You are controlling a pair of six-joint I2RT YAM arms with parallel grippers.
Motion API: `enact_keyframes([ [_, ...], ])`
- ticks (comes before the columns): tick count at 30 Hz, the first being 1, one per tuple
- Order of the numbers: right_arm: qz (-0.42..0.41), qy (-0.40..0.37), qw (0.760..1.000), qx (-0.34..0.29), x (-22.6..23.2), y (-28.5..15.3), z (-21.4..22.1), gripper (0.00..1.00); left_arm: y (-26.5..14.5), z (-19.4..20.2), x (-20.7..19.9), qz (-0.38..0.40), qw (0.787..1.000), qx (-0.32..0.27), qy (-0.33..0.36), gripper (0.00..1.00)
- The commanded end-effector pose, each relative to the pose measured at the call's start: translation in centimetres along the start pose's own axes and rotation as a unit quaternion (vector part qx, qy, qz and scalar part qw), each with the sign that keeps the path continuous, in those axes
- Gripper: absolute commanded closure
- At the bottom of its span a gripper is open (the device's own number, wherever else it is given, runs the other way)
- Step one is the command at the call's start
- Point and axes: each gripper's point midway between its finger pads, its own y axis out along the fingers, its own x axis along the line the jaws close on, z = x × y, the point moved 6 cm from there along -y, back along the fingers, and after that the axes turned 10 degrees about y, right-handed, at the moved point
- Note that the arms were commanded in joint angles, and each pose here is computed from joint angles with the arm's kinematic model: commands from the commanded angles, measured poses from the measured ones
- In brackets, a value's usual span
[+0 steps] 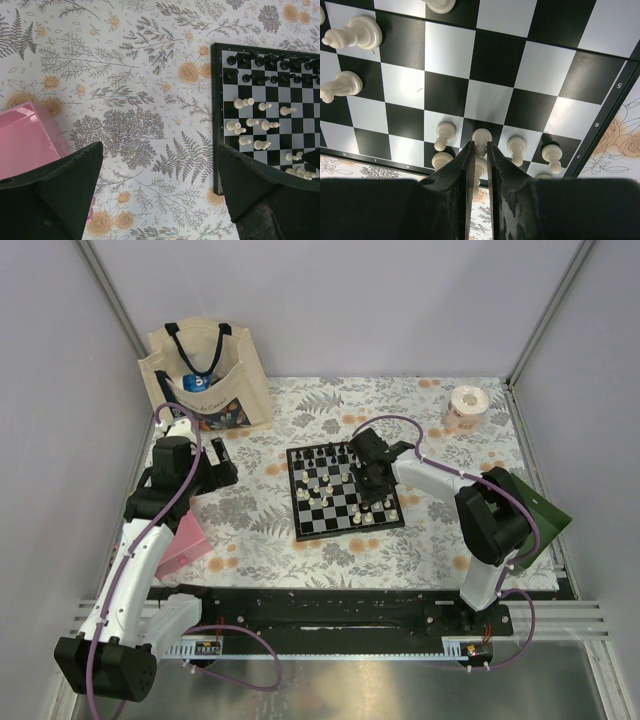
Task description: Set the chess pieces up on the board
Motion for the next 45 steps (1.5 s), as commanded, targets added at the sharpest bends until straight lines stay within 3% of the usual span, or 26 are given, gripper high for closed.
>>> enact_keyframes([
  [1,-0.011,-0.003,1.000,-0.021,0.5,-1.8,-0.6,0.75,-0.1,-0.7,0.0,0.005,1.000,-0.024,0.001,0.01],
  [17,-0.018,-0.005,0.996,-0.084,1.4,-4.5,-3.7,0.68,-0.1,-0.8,0.0,0.004,1.000,-0.026,0.000,0.01],
  [23,-0.039,-0.010,0.994,-0.099,3.0,-3.8,-6.0,0.49,-0.2,-0.7,0.0,0.005,1.000,-0.025,0.000,0.01],
  [45,-0.037,-0.044,0.996,-0.068,4.7,0.7,-8.8,0.45,-0.2,-0.7,0.0,0.003,1.000,-0.026,0.001,0.01],
])
